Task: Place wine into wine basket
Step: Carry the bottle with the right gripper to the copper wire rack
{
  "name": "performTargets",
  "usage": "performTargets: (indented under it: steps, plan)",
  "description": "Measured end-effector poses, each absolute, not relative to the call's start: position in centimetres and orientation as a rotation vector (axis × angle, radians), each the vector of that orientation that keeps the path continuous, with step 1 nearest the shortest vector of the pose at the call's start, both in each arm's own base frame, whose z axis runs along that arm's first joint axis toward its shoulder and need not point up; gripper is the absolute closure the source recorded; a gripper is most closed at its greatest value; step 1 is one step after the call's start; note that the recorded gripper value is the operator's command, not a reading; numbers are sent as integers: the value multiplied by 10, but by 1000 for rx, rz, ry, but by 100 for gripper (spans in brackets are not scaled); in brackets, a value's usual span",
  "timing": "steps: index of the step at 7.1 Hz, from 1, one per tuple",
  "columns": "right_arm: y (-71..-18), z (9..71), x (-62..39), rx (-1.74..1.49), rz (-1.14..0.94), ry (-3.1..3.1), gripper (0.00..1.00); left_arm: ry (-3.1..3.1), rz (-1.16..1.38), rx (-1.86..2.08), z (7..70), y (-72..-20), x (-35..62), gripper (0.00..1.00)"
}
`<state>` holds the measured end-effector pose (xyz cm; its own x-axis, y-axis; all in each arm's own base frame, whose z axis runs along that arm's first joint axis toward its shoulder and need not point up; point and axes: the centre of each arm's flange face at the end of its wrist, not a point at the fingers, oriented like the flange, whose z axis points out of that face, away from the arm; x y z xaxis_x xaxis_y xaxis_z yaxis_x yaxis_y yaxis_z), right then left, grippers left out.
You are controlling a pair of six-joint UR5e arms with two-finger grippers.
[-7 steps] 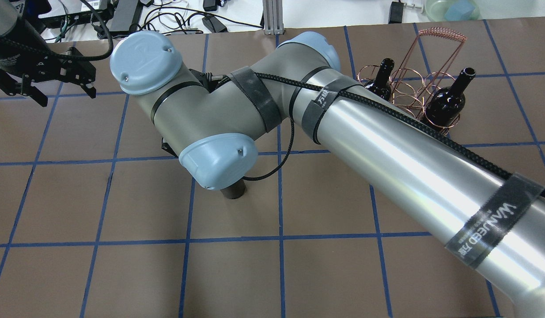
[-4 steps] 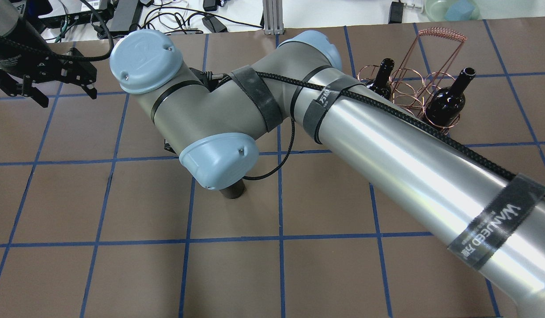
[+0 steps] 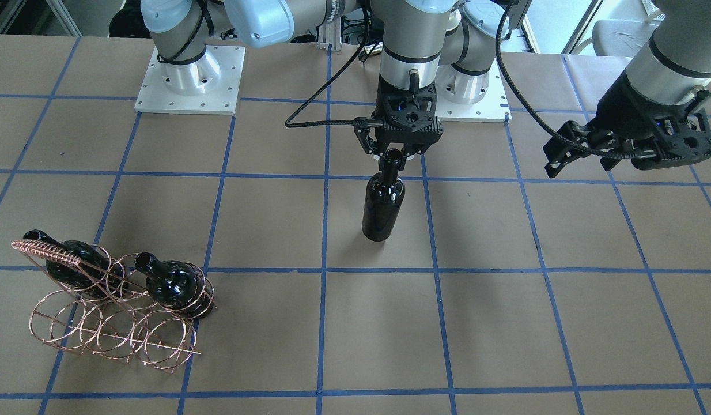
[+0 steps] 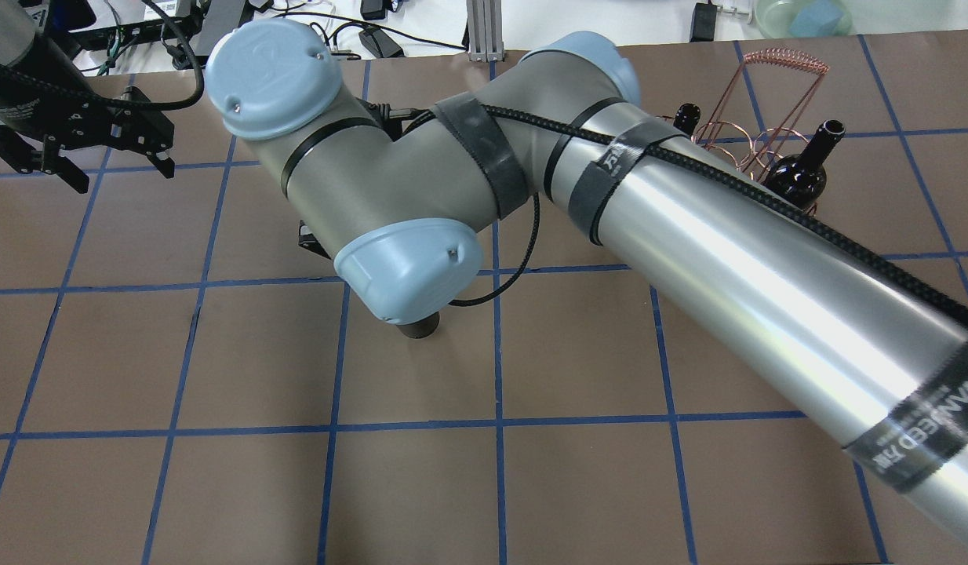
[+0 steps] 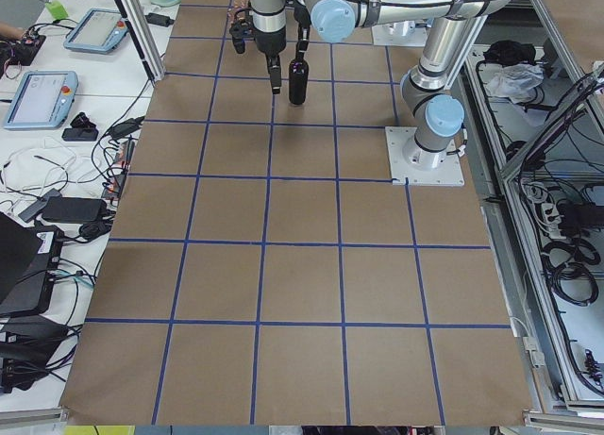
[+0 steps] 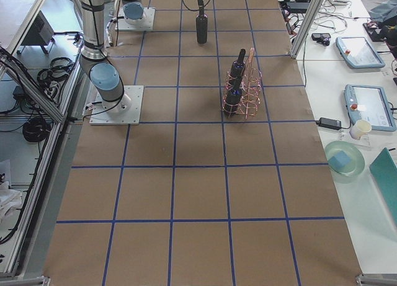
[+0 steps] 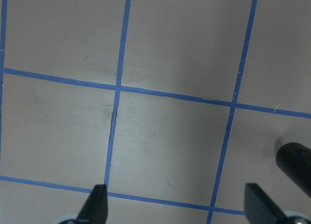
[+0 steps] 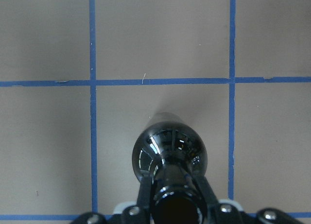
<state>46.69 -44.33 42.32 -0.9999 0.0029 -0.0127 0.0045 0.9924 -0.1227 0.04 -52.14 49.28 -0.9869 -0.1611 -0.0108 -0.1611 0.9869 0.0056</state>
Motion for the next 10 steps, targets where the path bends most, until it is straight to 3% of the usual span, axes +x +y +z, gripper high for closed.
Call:
performTargets:
  steps: [7,10]
  plan:
    - [-506,465,153,-451,-63,3161,80,3108,-19,-78,506,-498,-121,0]
    - [-519,479,70,-573,-64,3147,80,3101,-67,-68,517,-489,-130,0]
